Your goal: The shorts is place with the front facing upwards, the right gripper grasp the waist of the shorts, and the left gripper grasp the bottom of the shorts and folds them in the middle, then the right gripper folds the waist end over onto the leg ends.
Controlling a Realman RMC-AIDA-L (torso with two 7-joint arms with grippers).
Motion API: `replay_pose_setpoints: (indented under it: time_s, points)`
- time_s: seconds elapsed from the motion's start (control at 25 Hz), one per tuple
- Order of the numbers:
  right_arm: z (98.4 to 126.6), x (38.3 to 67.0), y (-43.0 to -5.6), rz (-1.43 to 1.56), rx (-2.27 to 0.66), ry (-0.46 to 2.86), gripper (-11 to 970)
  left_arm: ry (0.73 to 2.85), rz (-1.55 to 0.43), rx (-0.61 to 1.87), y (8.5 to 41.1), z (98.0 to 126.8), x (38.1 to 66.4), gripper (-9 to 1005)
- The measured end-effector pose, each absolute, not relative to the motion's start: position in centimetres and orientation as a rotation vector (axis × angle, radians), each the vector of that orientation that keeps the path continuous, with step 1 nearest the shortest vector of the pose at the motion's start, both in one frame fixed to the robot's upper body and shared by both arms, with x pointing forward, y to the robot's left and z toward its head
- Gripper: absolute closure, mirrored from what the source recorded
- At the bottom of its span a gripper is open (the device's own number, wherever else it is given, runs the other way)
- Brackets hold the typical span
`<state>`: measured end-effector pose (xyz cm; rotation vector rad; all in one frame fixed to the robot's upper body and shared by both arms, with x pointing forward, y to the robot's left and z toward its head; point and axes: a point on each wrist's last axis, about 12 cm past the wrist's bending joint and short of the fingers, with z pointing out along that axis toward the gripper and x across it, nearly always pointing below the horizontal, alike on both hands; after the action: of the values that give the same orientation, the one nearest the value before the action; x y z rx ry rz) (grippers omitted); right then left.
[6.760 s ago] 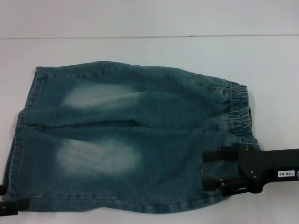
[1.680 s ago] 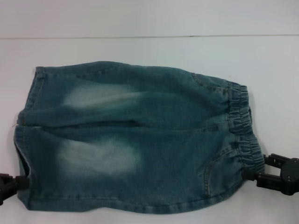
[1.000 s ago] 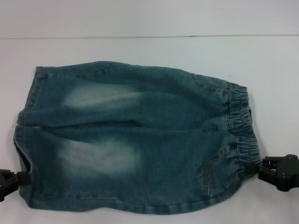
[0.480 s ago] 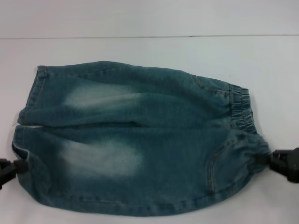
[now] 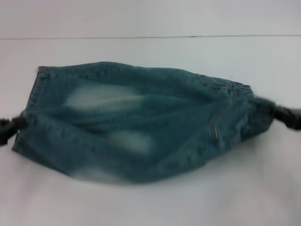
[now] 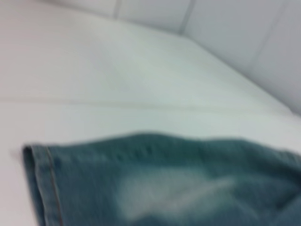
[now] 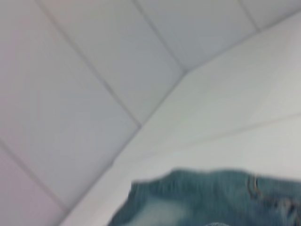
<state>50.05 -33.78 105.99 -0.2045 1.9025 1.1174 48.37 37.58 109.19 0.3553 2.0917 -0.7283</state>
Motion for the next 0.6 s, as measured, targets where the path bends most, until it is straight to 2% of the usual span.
replay_pose_setpoints:
  time_s: [0.28,0.6]
  points:
    - [106.8,52.8,-33.1,1.131,-0.015,1.808,861,1.949,-0.685,0.197,37.6,110.1,51.2,983]
    - [106.1,54.7,-33.2,1.065,0.235,1.748,838,1.904,-0.591,0.047,37.8,110.2,54.3,984]
